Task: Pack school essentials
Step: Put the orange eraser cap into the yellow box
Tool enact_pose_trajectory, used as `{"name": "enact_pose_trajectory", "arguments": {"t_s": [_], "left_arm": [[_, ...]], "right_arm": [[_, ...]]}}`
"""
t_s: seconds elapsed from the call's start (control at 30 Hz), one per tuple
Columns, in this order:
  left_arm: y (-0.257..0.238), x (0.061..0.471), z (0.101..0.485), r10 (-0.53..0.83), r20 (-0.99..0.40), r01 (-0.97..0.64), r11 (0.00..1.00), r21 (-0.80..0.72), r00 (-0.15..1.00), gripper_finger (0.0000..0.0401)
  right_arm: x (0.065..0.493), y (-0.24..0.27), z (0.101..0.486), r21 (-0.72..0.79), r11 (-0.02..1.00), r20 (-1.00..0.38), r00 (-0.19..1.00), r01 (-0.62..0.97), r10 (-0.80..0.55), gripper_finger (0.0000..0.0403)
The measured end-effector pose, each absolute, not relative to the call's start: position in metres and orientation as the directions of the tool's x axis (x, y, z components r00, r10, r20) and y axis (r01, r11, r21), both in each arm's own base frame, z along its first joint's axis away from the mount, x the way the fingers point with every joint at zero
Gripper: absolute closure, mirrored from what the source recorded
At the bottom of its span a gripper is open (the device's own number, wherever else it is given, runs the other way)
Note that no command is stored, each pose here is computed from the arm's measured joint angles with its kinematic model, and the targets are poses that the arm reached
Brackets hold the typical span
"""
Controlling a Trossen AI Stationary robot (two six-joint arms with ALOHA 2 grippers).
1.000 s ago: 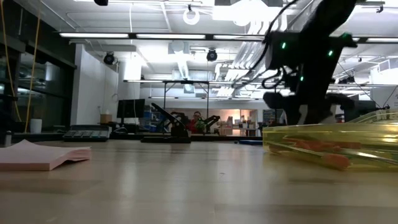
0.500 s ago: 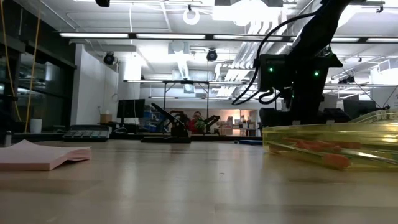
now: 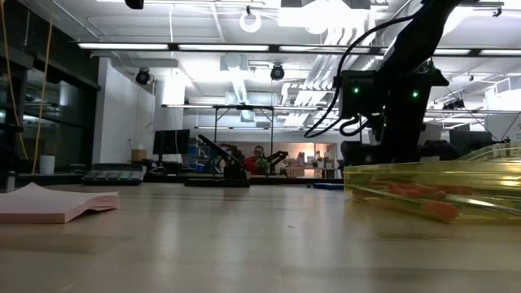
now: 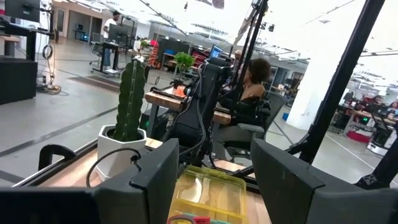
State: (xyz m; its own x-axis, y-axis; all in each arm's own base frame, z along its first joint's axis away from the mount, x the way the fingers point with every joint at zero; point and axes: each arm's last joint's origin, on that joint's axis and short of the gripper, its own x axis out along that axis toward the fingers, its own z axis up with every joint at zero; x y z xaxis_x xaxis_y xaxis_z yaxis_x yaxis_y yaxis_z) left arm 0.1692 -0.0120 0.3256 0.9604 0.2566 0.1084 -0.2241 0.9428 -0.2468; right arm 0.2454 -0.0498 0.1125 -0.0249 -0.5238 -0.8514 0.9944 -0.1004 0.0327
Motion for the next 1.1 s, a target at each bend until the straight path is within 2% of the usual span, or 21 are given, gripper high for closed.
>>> {"name": "enact_pose_trajectory", "arguments": {"t_s": [0.07,0.13,0.27,0.33,0.43,0.57,0.67,0.77,0.93,1.1], "left_arm": [[-0.012,0.169,0.326,0.257,0.109,-0.224,0.943,-0.247,0.96,0.0211],[-0.012,0.169,0.326,0.257,0.109,-0.224,0.943,-0.247,0.96,0.0211],[-0.012,0.169,0.326,0.257,0.109,-0.224,0.943,-0.247,0.96,0.0211],[-0.012,0.169,0.326,0.257,0.109,-0.224,0.943,-0.247,0.96,0.0211],[-0.012,0.169,0.326,0.257,0.108,-0.224,0.943,-0.247,0.96,0.0211],[-0.012,0.169,0.323,0.257,0.084,-0.231,0.944,-0.237,0.963,0.0211],[-0.012,0.169,0.322,0.261,0.07,-0.238,0.943,-0.232,0.963,0.0211],[-0.012,0.169,0.321,0.261,0.06,-0.241,0.943,-0.228,0.963,0.0211],[-0.012,0.17,0.321,0.262,0.06,-0.242,0.943,-0.229,0.963,0.0211],[-0.012,0.169,0.321,0.26,0.061,-0.24,0.943,-0.231,0.964,0.0211]], "right_arm": [[0.245,-0.046,0.116,0.031,-0.068,-0.858,-0.009,0.997,-0.513,0.0394],[0.245,-0.04,0.123,0.035,0.009,-0.872,0.035,0.999,-0.489,0.0393],[0.247,-0.025,0.147,0.05,0.252,-0.832,0.18,0.966,-0.525,0.0399],[0.25,-0.014,0.163,0.084,0.395,-0.791,0.303,0.915,-0.532,0.0399],[0.257,0.007,0.189,0.183,0.605,-0.697,0.536,0.775,-0.476,0.0401],[0.262,0.028,0.221,0.346,0.769,-0.461,0.811,0.538,-0.36,0.0401],[0.262,0.036,0.237,0.399,0.849,-0.285,0.927,0.347,-0.245,0.0402],[0.262,0.038,0.249,0.38,0.905,-0.141,0.979,0.191,-0.148,0.0402],[0.263,0.037,0.269,0.327,0.944,0.053,0.996,0.05,-0.071,0.0402],[0.262,0.037,0.281,0.28,0.958,0.179,0.984,-0.052,0.001,0.0402]]}}
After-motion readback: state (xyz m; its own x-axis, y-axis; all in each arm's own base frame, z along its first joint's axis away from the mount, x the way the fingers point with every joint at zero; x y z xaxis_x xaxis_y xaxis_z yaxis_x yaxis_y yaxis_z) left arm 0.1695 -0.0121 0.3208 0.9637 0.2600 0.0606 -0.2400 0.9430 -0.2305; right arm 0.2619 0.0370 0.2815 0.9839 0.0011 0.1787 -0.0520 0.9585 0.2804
